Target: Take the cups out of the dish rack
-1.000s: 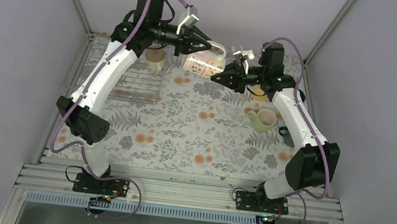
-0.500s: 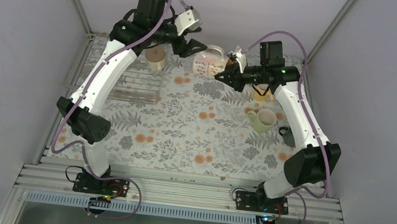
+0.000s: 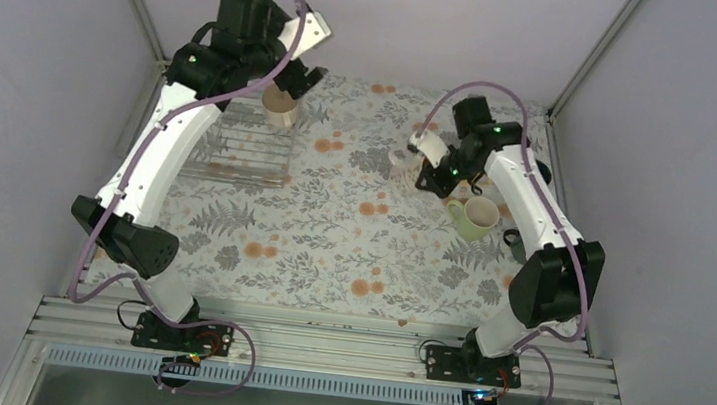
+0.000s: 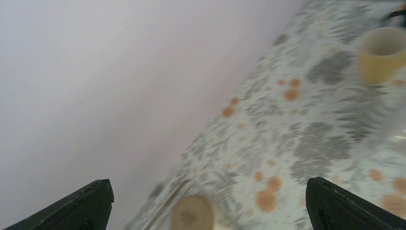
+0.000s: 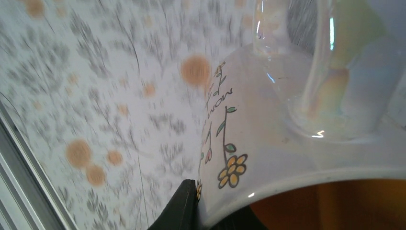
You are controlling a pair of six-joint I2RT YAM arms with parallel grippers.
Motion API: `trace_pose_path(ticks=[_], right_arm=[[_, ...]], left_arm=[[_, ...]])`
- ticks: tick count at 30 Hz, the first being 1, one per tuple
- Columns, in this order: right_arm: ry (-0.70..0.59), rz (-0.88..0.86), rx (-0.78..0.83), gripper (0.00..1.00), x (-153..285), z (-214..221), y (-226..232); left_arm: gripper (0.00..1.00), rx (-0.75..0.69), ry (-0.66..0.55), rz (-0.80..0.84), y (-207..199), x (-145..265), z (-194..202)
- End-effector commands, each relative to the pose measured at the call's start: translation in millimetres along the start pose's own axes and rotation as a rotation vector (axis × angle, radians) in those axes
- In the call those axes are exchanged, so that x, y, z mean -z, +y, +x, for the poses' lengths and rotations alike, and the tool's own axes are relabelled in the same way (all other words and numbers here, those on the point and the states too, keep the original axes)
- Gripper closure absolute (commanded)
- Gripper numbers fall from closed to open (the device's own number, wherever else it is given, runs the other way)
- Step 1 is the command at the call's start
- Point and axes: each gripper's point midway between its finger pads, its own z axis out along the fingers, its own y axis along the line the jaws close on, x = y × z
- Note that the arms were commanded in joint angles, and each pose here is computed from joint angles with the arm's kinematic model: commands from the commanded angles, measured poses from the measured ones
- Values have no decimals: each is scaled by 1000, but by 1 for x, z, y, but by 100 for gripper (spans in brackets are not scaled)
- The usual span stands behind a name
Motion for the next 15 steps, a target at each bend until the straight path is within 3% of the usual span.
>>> trace_pose_path(ticks=[1,5,15], right_arm=[[165,42,47,96,-29,42,1],[235,22,52,96,-48,54,11],[401,62,85,96,-85,73,16]], left_arm=[[0,64,123,-260,66,6,33],[0,106,234,-280,80,-3,67],[0,21,417,-417,88,-17,135]])
